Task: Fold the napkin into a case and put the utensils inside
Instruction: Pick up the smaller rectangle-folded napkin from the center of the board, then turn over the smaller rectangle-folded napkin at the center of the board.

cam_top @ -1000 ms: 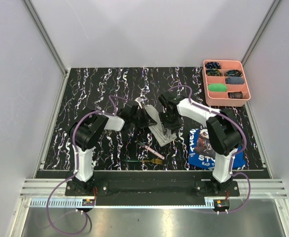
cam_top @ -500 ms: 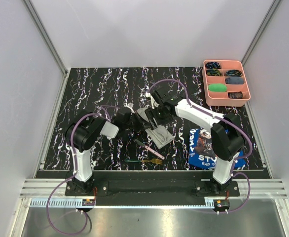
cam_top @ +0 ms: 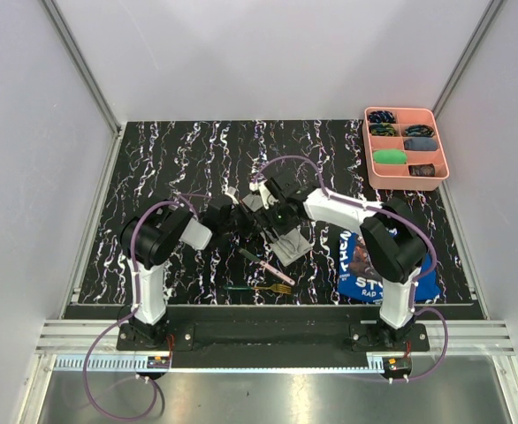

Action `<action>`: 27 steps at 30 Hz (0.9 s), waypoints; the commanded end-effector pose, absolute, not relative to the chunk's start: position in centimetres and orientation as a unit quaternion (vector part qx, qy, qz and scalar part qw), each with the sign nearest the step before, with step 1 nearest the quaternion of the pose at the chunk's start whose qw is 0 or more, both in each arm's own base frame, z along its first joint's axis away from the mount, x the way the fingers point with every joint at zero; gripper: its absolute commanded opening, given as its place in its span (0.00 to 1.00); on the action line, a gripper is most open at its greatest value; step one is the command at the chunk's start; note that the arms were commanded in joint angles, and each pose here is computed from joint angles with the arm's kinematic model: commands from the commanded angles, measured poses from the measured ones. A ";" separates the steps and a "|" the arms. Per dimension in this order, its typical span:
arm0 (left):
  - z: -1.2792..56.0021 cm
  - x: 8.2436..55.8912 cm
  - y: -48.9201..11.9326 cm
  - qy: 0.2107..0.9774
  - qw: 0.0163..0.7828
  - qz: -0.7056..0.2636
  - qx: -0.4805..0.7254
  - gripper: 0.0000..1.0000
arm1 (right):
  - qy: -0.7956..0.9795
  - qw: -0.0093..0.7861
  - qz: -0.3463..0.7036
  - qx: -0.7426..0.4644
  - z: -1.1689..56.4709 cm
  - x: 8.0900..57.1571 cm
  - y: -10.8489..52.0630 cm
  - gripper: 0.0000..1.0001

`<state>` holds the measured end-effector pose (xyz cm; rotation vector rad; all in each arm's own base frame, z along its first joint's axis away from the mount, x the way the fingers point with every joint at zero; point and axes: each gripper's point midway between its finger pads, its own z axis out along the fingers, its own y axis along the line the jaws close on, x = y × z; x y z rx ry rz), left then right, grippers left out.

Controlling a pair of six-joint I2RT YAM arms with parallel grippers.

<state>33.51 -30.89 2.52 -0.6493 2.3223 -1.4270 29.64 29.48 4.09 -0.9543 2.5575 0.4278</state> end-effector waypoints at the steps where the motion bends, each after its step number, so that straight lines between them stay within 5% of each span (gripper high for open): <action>1: 2.0 33.7 -30.2 0.818 0.173 -0.495 -0.235 0.00 | 0.902 0.196 0.139 -0.359 2.4 29.0 30.3 0.69; 8: 2.0 34.1 -29.8 0.818 0.176 -0.492 -0.241 0.00 | 0.918 0.181 0.087 -0.342 -0.6 28.0 29.0 0.65; 15: 3.2 35.0 -28.9 0.811 0.187 -0.498 -0.243 0.00 | 0.927 0.189 0.038 -0.322 -2.4 28.2 27.3 0.49; 20: 7.7 36.2 -28.1 0.794 0.210 -0.529 -0.215 0.05 | 0.928 0.192 0.044 -0.317 -2.1 28.4 27.7 0.34; 24: 11.8 36.4 -26.4 0.804 0.251 -0.507 -0.181 0.21 | 0.930 0.187 0.089 -0.304 -1.2 28.0 29.4 0.04; 27: 15.0 36.3 -23.9 0.811 0.306 -0.467 -0.175 0.24 | 0.928 0.185 0.143 -0.289 0.8 27.7 31.7 0.00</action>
